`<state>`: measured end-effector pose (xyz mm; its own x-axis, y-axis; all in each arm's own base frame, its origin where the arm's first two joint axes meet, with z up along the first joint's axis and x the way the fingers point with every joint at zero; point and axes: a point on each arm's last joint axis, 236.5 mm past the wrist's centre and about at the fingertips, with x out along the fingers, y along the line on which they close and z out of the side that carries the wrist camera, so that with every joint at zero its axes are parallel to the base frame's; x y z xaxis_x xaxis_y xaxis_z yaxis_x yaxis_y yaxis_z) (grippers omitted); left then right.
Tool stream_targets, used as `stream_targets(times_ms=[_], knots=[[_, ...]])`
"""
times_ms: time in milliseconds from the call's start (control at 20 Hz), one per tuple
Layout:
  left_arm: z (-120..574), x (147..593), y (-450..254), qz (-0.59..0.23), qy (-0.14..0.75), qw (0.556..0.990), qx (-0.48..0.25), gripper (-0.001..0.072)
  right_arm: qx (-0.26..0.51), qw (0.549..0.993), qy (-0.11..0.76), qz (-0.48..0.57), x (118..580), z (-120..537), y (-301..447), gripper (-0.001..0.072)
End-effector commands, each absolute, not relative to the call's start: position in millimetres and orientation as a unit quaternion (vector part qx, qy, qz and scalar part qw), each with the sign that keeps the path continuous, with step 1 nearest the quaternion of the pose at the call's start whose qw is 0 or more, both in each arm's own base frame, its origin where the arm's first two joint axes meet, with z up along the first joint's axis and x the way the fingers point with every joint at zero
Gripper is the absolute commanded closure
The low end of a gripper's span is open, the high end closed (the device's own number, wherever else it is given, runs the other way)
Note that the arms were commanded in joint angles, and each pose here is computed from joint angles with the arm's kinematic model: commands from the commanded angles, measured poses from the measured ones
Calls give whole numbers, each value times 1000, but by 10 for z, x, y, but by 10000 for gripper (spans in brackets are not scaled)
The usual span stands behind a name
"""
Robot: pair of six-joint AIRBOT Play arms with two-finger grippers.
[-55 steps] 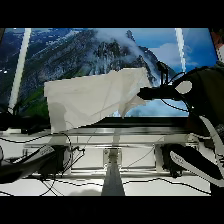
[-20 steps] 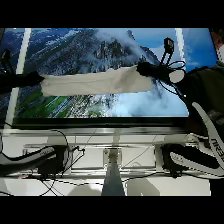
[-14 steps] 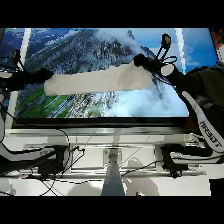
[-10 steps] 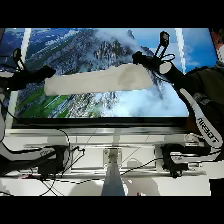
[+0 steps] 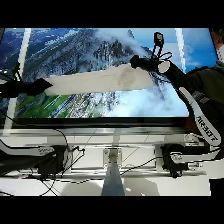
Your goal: Fold the clothes and pants, and hang the long-sleeved shirts on hangers.
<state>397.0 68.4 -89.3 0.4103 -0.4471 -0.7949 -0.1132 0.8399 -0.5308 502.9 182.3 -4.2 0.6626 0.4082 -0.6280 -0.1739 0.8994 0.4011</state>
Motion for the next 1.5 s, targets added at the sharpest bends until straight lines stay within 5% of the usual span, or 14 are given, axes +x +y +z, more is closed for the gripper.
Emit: stream_targets(times_ms=[0, 50, 100, 200, 250, 300, 350, 450, 650, 1100, 1450], knots=[[-1051, 4096, 495, -135, 523, 795, -276, 43, 126, 877, 419, 195, 4818, -189, 1928, 148], [-1093, 4154, 473, -131, 522, 800, -265, 76, 122, 874, 425, 201, 4786, -206, 1943, 158], [-1096, 4215, 431, -136, 517, 809, -244, 204, 117, 872, 428, 206, 4763, -215, 1963, 166], [-983, 4332, 226, -188, 505, 823, -182, 595, 109, 871, 429, 214, 4732, -207, 2035, 168], [-895, 4409, 126, -203, 499, 825, -169, 699, 103, 872, 425, 220, 4731, -180, 2091, 229], [-766, 4496, 15, -220, 490, 829, -155, 698, 92, 875, 417, 228, 4739, -137, 2159, 436], [-628, 4559, -100, -238, 482, 832, -137, 699, 80, 879, 406, 236, 4755, -86, 2230, 565], [-316, 4615, -324, -273, 470, 837, -68, 699, 68, 890, 379, 244, 4806, 35, 2381, 701], [391, 4487, -796, -315, 427, 847, 38, 699, 59, 890, 365, 268, 4709, 71, 2739, 702], [1843, 3950, -1206, -316, 312, 895, 43, 698, 67, 850, 403, 333, 4385, -314, 3899, 703], [2036, 3779, -966, -277, 295, 907, 115, 698, 60, 832, 404, 375, 4300, -217, 4494, 702]])
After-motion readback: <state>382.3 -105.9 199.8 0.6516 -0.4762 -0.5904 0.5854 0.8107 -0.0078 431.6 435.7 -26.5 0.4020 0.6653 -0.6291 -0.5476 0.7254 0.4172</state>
